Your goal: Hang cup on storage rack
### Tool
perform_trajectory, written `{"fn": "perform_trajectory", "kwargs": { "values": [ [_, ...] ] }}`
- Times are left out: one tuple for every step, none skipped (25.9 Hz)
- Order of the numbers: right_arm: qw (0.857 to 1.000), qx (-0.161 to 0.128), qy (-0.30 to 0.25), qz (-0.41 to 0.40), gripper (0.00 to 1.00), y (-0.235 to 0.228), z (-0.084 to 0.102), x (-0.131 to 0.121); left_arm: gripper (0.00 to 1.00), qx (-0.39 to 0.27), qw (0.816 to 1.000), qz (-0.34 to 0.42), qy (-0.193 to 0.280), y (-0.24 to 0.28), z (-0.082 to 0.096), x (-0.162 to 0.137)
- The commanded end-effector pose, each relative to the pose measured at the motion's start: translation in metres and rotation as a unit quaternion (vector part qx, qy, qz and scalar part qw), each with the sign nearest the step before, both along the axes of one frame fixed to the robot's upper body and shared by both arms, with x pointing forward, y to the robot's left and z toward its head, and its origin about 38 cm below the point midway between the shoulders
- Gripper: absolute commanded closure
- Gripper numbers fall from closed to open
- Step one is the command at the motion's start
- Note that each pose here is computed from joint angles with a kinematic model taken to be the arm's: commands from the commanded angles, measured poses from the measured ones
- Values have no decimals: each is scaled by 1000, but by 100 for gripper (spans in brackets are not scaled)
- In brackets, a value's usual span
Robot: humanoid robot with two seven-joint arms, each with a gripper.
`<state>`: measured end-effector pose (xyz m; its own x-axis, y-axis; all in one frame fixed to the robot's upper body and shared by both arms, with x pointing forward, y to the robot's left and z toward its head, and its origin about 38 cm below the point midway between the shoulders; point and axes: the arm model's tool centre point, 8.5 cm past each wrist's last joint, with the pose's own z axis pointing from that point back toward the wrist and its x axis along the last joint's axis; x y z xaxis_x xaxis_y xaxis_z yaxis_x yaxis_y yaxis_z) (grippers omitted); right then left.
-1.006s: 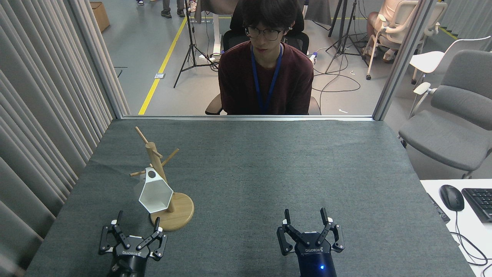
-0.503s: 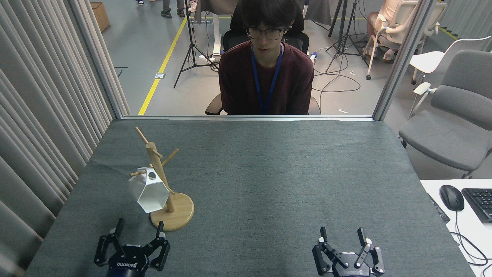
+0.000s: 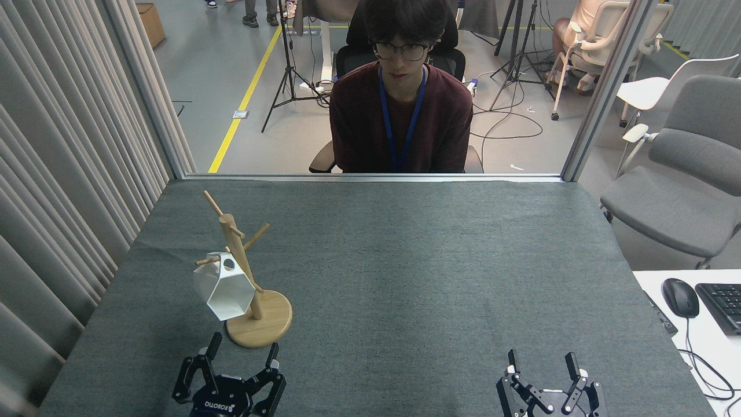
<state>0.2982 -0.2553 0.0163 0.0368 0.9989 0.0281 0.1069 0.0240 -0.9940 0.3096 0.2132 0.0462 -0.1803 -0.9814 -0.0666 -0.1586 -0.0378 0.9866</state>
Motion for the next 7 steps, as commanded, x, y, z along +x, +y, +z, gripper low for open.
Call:
{"fn": "perform_trajectory", "kwargs": {
  "values": [
    [1000,-2,-1,-1,2,-1,0,0,1,1,1000,-3,3,-2,-2,-1],
    [1000,-3,1,-1,2,-2,-1,0,1,0,1000,-3,2,-2,-1,0],
    [1000,-4,2,-1,2,-2,-1,0,1,1,1000,-3,2,-2,-1,0],
    [1000,-4,2,-1,2,-3,-1,0,1,0,1000,-3,2,-2,-1,0],
    [1000,-4,2,-3,2,-3,-1,0,1,1,1000,-4,2,-2,-1,0],
    [1000,-4,2,-3,2,-3,-1,0,1,1,1000,-4,2,-2,-1,0],
    [1000,-5,0,-3,2,-3,-1,0,1,1,1000,-4,1,-2,-1,0]
  ]
}}
